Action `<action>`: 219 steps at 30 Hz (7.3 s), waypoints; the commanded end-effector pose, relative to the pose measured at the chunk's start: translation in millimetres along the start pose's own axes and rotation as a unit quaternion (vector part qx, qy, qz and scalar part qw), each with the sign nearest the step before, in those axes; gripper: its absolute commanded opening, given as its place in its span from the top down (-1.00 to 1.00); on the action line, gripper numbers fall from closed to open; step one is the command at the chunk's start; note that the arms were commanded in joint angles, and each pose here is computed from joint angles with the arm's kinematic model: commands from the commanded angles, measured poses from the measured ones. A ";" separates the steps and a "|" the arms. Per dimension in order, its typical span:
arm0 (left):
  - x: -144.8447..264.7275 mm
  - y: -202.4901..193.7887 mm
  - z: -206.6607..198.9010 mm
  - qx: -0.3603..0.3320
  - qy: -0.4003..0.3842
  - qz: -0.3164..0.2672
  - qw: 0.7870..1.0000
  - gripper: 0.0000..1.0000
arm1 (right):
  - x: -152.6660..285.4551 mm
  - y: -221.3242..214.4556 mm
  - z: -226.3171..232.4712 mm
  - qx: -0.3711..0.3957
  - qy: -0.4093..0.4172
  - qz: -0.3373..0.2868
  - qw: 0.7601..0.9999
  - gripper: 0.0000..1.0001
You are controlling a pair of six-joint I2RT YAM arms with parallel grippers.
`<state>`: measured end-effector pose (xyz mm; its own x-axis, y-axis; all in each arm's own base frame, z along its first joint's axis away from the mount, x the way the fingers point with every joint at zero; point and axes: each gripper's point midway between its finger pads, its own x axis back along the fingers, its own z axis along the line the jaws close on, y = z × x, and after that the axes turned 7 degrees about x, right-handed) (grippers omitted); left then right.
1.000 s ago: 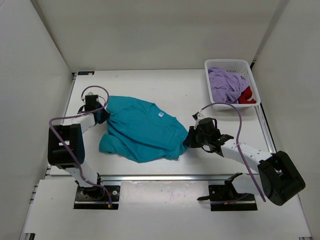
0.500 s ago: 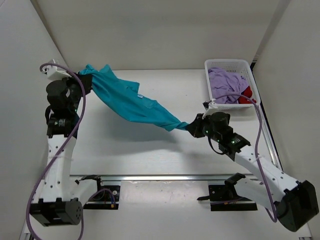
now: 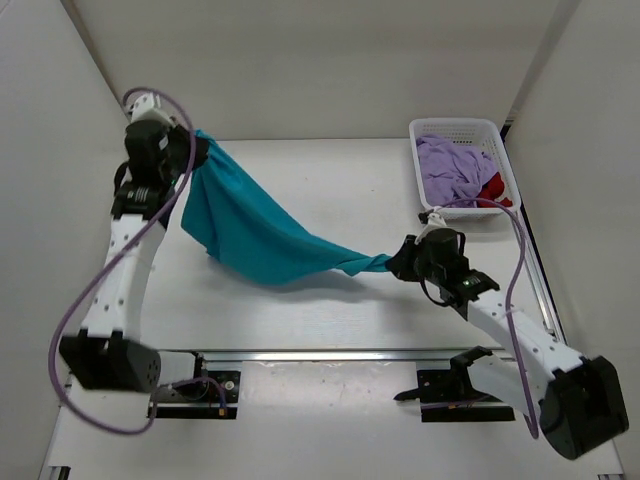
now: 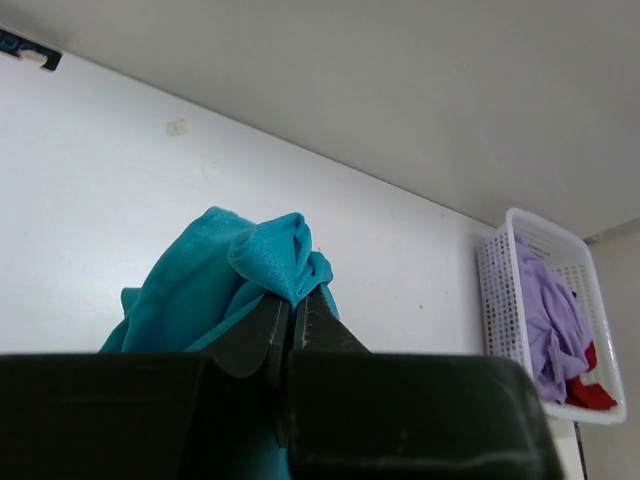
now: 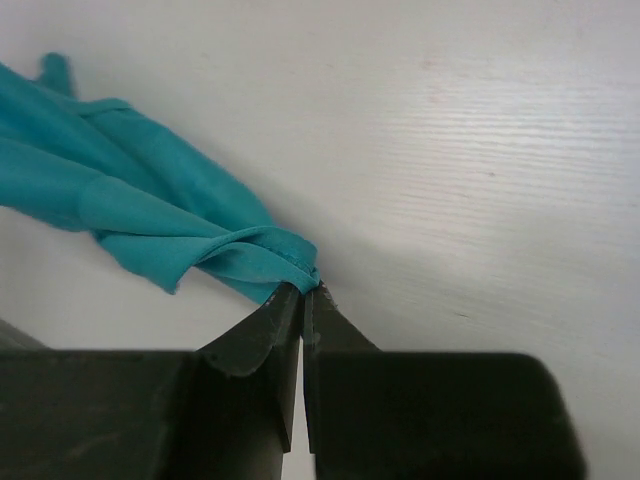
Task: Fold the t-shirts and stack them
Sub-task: Flatten out the tshirt
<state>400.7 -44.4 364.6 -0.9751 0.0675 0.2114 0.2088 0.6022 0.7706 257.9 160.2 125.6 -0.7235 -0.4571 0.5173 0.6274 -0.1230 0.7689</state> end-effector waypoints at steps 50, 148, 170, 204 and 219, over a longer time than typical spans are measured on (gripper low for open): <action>-224.5 -84.4 -33.1 -0.016 0.007 0.141 0.990 0.21 | -57.1 71.6 -10.0 0.009 -0.059 -0.020 0.998 0.99; -14.8 -195.8 183.7 0.204 0.113 0.097 0.968 1.00 | -43.1 -15.5 4.9 0.040 -0.073 0.097 0.992 -0.17; 1.2 -214.1 178.5 0.189 0.103 0.119 0.969 1.00 | -98.8 -83.3 -4.6 -0.104 -0.027 0.165 0.980 0.99; 28.3 -265.5 140.7 0.156 0.047 0.168 0.972 1.00 | -66.6 -47.1 -99.3 -0.160 -0.167 0.110 0.967 0.25; 26.1 -260.5 149.7 0.183 0.053 0.152 0.970 1.00 | -69.7 -66.6 -106.0 -0.100 -0.228 0.188 0.950 0.46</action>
<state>308.6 -81.0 74.5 -0.8389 0.2116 0.5014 0.4464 0.7947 0.4114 315.1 120.6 20.1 -0.5540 -0.1634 0.8163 0.8225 -0.2593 0.5063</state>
